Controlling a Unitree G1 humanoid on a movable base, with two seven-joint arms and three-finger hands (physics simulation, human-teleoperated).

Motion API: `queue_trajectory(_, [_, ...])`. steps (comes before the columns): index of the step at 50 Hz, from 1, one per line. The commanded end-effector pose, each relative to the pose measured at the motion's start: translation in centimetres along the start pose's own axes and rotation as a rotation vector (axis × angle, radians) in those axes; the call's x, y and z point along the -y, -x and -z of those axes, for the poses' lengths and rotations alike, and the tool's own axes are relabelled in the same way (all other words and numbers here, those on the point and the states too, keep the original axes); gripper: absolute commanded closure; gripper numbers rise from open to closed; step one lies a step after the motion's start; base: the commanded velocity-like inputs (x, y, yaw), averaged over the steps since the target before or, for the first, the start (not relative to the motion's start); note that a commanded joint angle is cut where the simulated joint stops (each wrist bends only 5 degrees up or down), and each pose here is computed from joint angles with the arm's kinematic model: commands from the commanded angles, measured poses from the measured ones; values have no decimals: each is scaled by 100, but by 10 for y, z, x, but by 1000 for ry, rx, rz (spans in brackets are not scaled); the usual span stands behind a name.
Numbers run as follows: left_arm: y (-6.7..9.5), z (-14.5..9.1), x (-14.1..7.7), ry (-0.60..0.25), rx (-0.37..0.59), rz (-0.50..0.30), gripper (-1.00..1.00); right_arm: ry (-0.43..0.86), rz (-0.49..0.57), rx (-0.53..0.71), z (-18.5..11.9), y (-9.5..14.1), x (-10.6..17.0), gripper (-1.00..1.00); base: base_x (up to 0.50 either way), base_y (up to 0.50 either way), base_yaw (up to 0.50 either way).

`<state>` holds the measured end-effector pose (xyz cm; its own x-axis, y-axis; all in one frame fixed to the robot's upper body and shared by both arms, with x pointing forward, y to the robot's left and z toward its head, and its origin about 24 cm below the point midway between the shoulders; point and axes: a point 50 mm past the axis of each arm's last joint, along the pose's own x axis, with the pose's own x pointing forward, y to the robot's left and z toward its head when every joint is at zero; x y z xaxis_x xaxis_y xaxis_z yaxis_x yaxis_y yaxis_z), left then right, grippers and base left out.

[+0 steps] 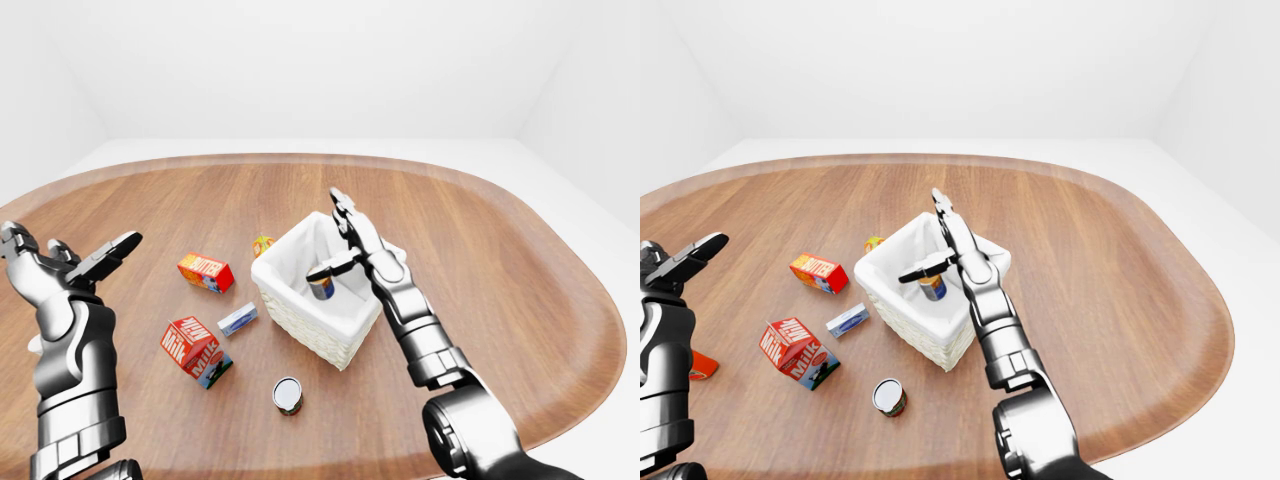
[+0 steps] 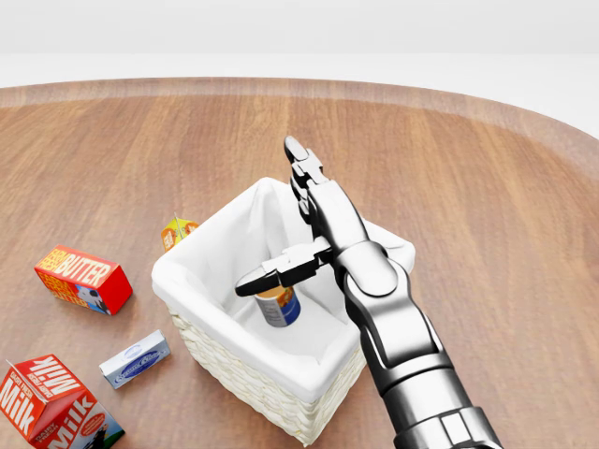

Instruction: Pick up the alphabet soup, and put it in the basket.

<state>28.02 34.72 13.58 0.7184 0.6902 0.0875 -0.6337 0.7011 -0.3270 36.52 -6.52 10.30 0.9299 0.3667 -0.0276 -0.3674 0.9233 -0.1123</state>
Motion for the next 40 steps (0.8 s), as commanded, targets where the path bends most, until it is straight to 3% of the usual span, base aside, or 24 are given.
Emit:
queue_trajectory(1, [0,0,0,-1,-1,1,-100,21,-1,103,-21,4,-2,-100,0,0,0])
queue_trajectory(7, [1,-1,0,2,5,1,-100,59,0,203,-44,10,-3,-100,0,0,0])
queue_trajectory(14, [1,-2,0,4,11,1,-100,151,-25,420,-95,25,-14,-100,0,0,0])
queue_trajectory(40, [-1,0,-1,3,-2,-14,-100,279,-50,660,-151,49,-29,-100,0,0,0])
